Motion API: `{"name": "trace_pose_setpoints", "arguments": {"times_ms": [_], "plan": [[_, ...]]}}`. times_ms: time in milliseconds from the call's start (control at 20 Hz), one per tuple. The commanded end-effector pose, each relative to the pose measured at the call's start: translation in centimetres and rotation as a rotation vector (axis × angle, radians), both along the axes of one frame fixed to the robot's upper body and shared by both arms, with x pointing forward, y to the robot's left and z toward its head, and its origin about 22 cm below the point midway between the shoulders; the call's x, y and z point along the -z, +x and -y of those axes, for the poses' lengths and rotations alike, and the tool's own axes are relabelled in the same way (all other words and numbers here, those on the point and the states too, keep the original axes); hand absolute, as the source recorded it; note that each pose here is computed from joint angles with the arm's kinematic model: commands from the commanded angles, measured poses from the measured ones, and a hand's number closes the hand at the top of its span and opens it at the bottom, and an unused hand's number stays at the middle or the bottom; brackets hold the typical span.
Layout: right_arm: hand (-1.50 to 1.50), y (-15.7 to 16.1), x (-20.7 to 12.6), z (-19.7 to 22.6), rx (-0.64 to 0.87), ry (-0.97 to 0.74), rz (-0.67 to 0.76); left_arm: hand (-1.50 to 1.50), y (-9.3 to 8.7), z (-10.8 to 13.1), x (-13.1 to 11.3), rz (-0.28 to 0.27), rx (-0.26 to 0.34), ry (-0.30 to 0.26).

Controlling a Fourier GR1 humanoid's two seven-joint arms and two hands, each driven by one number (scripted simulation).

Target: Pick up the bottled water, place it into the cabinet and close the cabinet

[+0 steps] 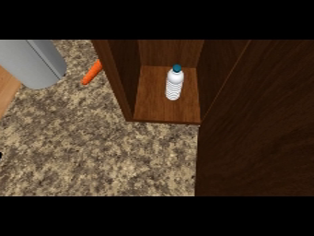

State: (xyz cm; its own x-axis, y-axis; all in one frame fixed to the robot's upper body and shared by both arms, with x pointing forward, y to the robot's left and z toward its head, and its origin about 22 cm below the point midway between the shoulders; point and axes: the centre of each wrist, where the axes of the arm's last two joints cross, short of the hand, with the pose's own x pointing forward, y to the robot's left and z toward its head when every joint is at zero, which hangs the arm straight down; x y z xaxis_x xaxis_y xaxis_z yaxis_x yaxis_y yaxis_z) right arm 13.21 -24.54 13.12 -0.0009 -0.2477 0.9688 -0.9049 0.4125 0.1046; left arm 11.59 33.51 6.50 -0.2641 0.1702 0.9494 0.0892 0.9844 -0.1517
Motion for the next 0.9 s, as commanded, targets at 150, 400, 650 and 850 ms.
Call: {"name": "trace_pose_setpoints", "arguments": {"times_ms": [150, 400, 650, 850], "plan": [[1.50, -1.0, -4.5, -3.0, 0.039, -0.105, 0.158, -1.50, -0.8, -1.6, -0.4, -0.007, 0.006, 0.011], [1.50, 0.6, -4.8, -5.4, 0.000, -0.055, 0.143, -1.50, -0.8, -2.6, -0.9, 0.004, 0.037, 0.015], [1.50, 2.4, -5.2, -8.5, 0.021, -0.001, 0.091, -1.50, -0.9, -3.5, -1.3, 0.015, 0.027, 0.018], [1.50, 3.8, -6.1, -11.8, 0.016, -0.016, 0.046, -1.50, -1.4, -4.6, -1.5, 0.017, 0.034, 0.016]]}}
